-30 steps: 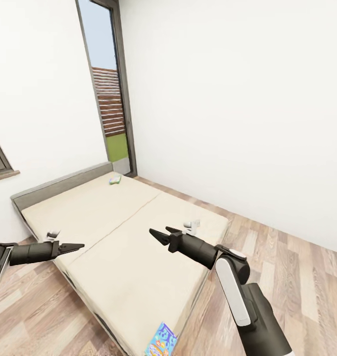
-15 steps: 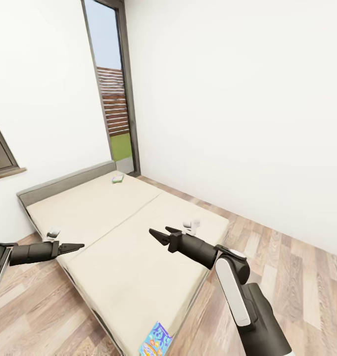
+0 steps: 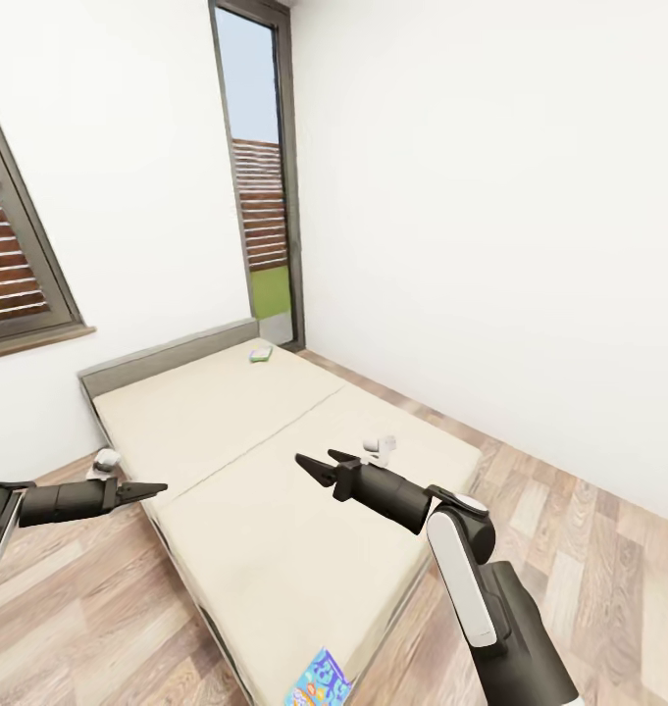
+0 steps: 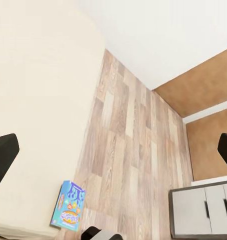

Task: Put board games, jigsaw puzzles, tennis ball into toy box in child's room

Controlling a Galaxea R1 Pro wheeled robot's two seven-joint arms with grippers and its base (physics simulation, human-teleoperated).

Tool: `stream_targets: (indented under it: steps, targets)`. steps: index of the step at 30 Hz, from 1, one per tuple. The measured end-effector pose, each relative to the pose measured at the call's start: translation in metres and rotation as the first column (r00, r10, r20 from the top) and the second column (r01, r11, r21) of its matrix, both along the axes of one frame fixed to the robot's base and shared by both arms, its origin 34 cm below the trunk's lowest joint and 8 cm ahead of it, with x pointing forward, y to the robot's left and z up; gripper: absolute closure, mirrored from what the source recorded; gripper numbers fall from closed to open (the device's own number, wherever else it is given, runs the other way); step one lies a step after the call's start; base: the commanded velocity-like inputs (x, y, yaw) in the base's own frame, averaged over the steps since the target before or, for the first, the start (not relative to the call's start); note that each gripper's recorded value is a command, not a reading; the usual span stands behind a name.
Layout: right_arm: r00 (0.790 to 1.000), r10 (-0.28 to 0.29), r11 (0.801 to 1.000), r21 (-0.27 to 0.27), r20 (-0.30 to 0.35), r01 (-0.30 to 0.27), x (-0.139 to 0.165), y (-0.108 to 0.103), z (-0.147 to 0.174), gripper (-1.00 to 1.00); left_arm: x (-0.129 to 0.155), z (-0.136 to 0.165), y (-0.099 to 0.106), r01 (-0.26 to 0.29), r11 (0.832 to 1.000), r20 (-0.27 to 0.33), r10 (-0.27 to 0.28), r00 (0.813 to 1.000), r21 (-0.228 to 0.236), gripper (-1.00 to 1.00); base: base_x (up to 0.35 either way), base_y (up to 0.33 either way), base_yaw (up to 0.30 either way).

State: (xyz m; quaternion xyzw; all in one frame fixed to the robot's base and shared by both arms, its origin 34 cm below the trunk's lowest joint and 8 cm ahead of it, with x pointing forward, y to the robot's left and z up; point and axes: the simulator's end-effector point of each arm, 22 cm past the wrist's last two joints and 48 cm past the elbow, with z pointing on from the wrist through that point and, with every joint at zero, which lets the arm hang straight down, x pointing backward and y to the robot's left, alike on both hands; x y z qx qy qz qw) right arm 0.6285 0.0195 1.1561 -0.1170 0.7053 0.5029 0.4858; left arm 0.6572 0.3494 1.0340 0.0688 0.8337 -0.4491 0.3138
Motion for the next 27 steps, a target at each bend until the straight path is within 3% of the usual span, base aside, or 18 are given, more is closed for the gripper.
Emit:
stream_targets:
  steps: [27]
  targets:
    - [1.0, 0.0, 1.0, 0.0, 0.002, 0.0, -0.0003, 0.0001, 0.0008, -1.0, 0.0, 0.0007, -0.0007, 0.001, 1.0, 0.001, -0.001, 1.0, -0.001, -1.0, 0.014, -0.023, 0.019]
